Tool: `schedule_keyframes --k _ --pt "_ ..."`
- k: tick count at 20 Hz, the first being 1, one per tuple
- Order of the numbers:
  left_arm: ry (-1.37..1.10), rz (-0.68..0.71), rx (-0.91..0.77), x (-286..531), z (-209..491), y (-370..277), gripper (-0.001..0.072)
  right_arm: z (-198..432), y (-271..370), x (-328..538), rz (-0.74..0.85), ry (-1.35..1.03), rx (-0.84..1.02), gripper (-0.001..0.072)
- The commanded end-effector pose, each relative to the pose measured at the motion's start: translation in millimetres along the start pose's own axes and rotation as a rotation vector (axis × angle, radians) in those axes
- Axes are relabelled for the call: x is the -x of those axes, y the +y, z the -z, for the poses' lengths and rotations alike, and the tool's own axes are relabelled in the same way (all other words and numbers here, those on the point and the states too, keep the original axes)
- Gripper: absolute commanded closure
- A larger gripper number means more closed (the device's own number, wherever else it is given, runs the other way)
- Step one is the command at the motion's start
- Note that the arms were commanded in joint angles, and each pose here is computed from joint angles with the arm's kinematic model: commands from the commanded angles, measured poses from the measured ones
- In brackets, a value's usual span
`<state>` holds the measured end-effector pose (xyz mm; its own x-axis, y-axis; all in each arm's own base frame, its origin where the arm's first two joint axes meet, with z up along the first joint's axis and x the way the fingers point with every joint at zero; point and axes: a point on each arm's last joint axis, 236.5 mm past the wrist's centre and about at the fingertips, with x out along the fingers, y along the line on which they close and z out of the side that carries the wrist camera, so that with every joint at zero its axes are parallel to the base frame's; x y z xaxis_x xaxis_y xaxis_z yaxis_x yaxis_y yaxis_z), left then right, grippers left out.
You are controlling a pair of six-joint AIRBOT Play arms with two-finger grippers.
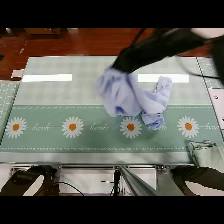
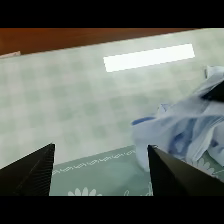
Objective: Fold the shirts.
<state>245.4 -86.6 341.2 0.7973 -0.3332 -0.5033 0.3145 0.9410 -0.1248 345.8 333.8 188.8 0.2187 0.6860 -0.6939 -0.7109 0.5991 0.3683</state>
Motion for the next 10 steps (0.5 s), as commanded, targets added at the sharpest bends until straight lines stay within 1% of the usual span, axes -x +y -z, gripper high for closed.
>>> schedule_keyframes --k 1,2,3,5,6,7,8,10 --pt "0.032 0.000 0.002 -3 6 1 0.0014 49 34 -93 -0.044 0.210 0.099 0.0335" --pt "0.043 0.000 0.003 -7 8 2 0.0014 52 33 -100 -0.039 0.220 0.116 0.0255" --pt "0.056 0.000 -0.005 -12 10 3 0.0014 49 25 -100 -0.008 0.210 0.127 0.0253" --pt "0.105 0.000 -0.005 -28 19 7 0.0014 33 -12 -73 0.114 0.166 0.133 0.0250" --pt "0.139 0.001 -0.004 -39 26 9 0.0014 22 -36 -51 0.188 0.130 0.112 0.0217" --pt "0.187 0.004 -0.018 -52 38 12 0.0014 12 -62 -20 0.257 0.080 0.060 0.0154" --pt "0.239 0.006 -0.023 -66 52 16 0.0014 4 -87 15 0.315 0.030 0.010 0.0124" --pt "0.371 0.015 -0.028 -97 92 24 0.0013 5 -138 88 0.424 -0.044 -0.097 0.0122"
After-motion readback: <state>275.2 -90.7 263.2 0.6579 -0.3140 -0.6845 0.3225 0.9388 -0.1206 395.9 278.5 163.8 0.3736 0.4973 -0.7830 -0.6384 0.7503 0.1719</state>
